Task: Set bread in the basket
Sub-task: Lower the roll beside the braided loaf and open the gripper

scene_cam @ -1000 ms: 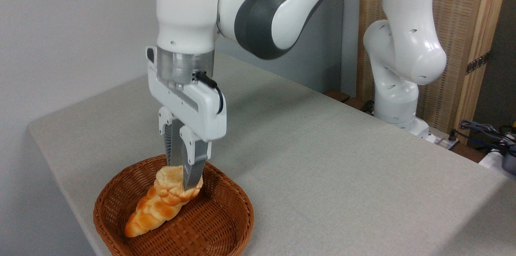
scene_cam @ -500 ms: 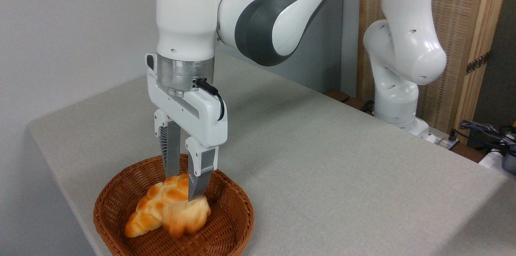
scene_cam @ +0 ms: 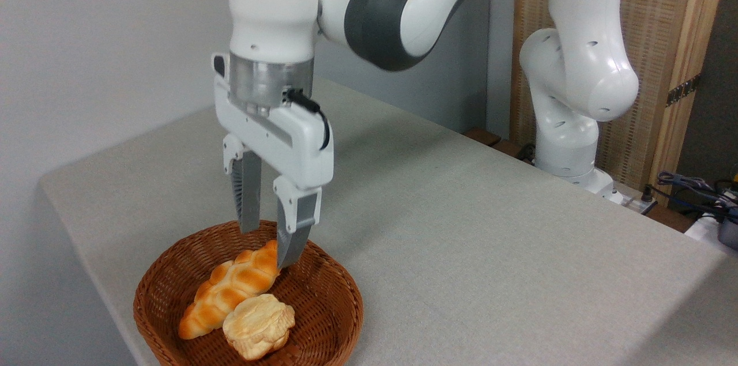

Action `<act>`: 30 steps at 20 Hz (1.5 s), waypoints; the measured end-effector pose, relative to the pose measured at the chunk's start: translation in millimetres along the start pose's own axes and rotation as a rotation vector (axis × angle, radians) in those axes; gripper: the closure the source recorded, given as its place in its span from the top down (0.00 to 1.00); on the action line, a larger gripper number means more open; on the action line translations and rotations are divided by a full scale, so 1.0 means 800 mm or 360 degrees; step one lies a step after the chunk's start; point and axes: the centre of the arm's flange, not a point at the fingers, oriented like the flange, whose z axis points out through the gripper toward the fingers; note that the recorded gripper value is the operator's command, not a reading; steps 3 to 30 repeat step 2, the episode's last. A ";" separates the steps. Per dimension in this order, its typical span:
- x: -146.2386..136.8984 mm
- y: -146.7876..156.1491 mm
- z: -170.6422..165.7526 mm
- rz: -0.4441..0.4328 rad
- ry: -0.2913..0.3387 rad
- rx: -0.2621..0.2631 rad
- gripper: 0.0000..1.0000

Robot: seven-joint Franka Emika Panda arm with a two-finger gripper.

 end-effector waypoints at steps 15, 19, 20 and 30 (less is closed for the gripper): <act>-0.006 0.006 -0.019 -0.0005 -0.0006 -0.0038 1.00; -0.006 0.006 -0.019 -0.0005 -0.0006 -0.0038 1.00; -0.006 0.006 -0.019 -0.0005 -0.0006 -0.0038 1.00; -0.006 0.006 -0.019 -0.0005 -0.0006 -0.0038 1.00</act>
